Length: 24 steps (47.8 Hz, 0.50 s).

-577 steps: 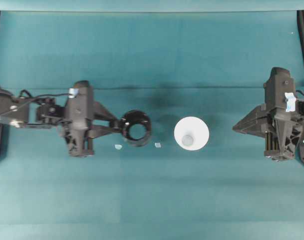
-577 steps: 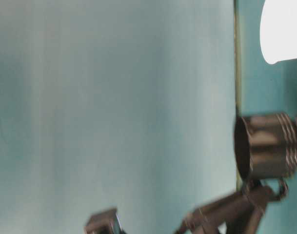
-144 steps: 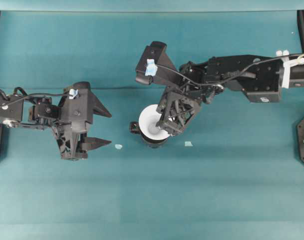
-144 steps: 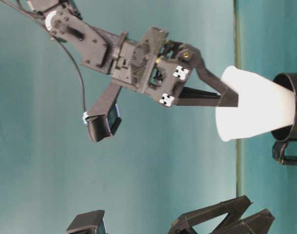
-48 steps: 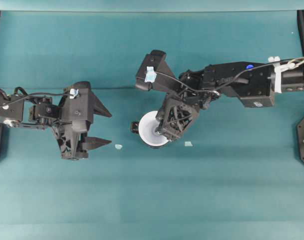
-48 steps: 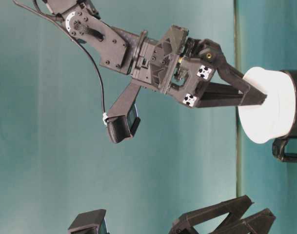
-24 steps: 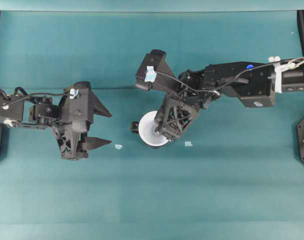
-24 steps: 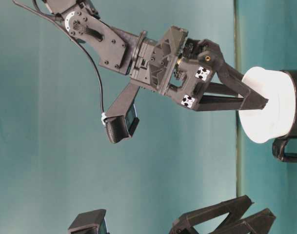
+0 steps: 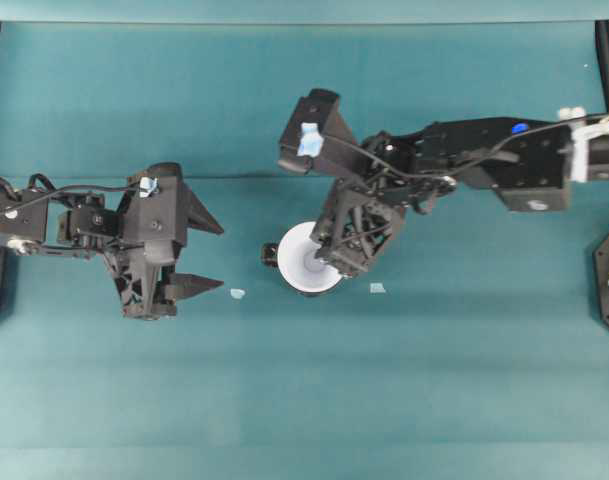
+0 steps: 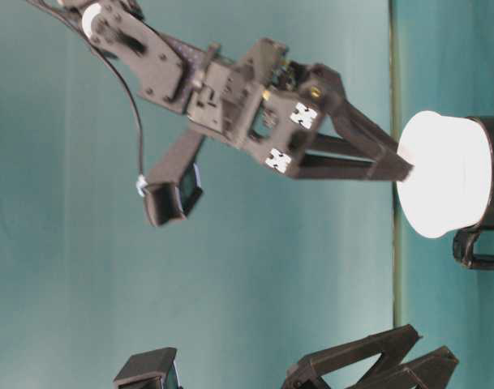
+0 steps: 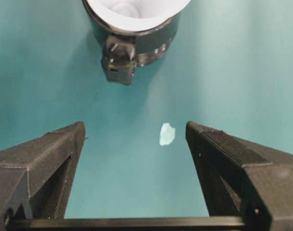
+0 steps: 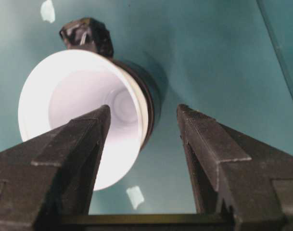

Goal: Put a paper cup into the cup holder on your left arm.
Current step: 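Open the right gripper and withdraw it up and right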

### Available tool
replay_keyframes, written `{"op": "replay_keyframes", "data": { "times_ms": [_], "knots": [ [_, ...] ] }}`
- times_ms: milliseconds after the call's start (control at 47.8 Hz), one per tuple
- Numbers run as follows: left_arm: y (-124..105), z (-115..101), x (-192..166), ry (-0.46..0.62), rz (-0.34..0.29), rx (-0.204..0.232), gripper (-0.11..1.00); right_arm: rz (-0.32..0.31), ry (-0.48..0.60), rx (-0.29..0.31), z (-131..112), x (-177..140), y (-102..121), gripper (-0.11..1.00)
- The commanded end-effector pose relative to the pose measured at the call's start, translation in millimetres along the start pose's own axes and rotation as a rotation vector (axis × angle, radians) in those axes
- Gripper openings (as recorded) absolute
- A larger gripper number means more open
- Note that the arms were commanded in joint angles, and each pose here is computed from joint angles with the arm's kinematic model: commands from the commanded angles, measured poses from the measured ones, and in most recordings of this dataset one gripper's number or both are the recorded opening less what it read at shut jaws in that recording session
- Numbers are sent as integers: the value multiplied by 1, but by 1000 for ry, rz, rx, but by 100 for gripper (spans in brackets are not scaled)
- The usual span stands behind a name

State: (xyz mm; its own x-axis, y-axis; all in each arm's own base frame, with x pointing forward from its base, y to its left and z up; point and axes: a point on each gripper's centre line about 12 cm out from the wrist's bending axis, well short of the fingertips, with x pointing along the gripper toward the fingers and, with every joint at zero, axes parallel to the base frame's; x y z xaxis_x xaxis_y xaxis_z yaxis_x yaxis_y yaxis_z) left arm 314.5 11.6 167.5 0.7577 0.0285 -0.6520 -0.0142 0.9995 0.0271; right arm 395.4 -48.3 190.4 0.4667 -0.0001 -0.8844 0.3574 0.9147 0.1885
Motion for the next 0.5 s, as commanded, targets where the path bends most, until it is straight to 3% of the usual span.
{"op": "replay_keyframes", "data": {
  "times_ms": [0, 126, 335, 481],
  "knots": [
    [1, 9, -1, -29, 2, 2, 88, 18, -54, -15, 4, -18, 6, 66],
    [0, 9, -1, -29, 1, 3, 88, 32, -80, -24, -2, -24, 11, 71],
    [0, 9, -1, -29, 1, 2, 88, 45, -104, -39, -15, -35, 13, 88],
    [0, 9, -1, -29, 1, -2, 88, 51, -131, -42, -22, -45, 11, 89]
  ]
}}
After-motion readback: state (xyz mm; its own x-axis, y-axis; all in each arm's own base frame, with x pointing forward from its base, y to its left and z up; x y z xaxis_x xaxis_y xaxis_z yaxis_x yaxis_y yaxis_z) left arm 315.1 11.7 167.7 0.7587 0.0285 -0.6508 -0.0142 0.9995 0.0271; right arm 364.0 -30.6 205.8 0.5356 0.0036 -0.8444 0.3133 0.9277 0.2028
